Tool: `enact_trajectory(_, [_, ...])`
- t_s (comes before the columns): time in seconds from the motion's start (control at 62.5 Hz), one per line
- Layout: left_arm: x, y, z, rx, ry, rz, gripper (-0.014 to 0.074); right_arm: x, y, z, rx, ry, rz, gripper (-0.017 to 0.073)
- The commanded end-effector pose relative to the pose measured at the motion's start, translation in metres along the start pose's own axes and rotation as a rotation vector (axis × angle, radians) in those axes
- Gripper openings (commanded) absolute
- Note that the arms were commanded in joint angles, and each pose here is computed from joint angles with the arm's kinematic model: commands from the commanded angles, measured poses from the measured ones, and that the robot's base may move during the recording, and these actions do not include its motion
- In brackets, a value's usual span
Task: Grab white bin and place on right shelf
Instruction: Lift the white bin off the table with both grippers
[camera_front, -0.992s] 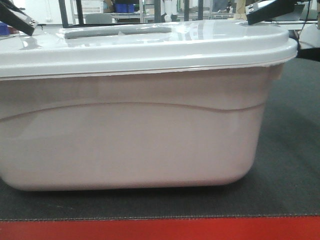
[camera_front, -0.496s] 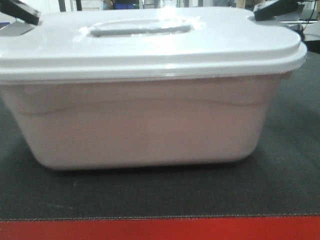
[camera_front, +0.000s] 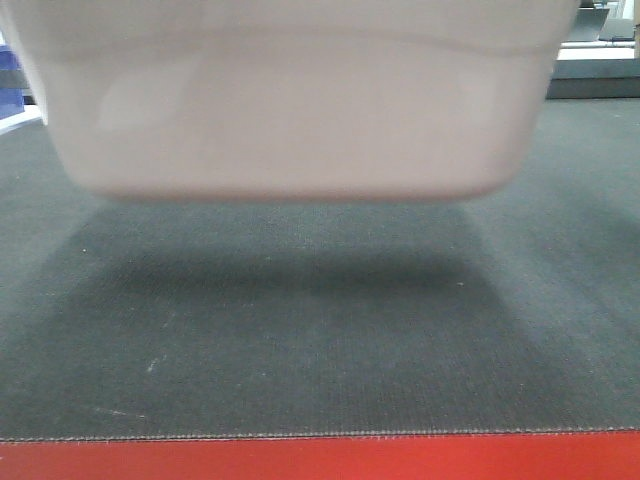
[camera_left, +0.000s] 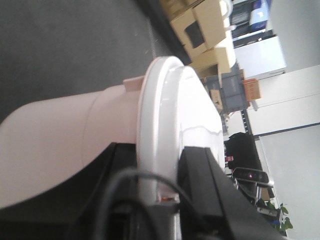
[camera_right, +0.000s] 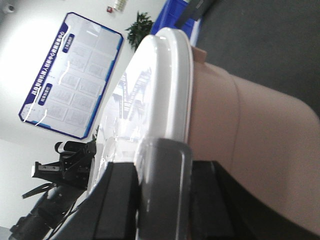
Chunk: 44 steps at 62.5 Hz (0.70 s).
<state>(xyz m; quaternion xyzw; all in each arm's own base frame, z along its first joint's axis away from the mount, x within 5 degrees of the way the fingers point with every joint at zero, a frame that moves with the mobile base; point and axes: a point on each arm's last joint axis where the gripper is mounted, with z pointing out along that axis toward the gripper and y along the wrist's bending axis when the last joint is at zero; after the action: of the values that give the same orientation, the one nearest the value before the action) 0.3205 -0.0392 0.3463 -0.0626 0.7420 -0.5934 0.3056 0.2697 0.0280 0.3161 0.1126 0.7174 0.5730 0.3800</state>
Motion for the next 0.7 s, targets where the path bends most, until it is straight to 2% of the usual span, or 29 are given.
enact_trajectory(0.0, [0.012,-0.058,-0.005,0.259,0.104,0.087,-0.0126,0.007,0.064,-0.011,-0.358,0.101,-0.054,0.0059])
enact_trajectory(0.064, [0.009,-0.068,-0.007,0.271,0.099,0.112,-0.0126,0.006,0.075,-0.014,-0.372,0.097,-0.067,0.0059])
enact_trajectory(0.192, [0.006,-0.081,-0.007,0.289,0.103,0.115,-0.0126,0.002,0.098,-0.019,-0.390,0.076,-0.102,0.0059])
enact_trajectory(0.336, [0.010,-0.099,-0.001,0.323,0.134,0.153,-0.0126,0.000,0.120,-0.026,-0.409,0.050,-0.155,0.0059])
enact_trajectory(0.496, [0.019,-0.110,0.007,0.351,0.174,0.176,-0.0126,0.001,0.126,-0.028,-0.416,0.044,-0.174,0.0059])
enact_trajectory(0.688, [0.020,-0.112,0.007,0.357,0.176,0.176,-0.0126,0.001,0.126,-0.028,-0.414,0.042,-0.174,0.0059])
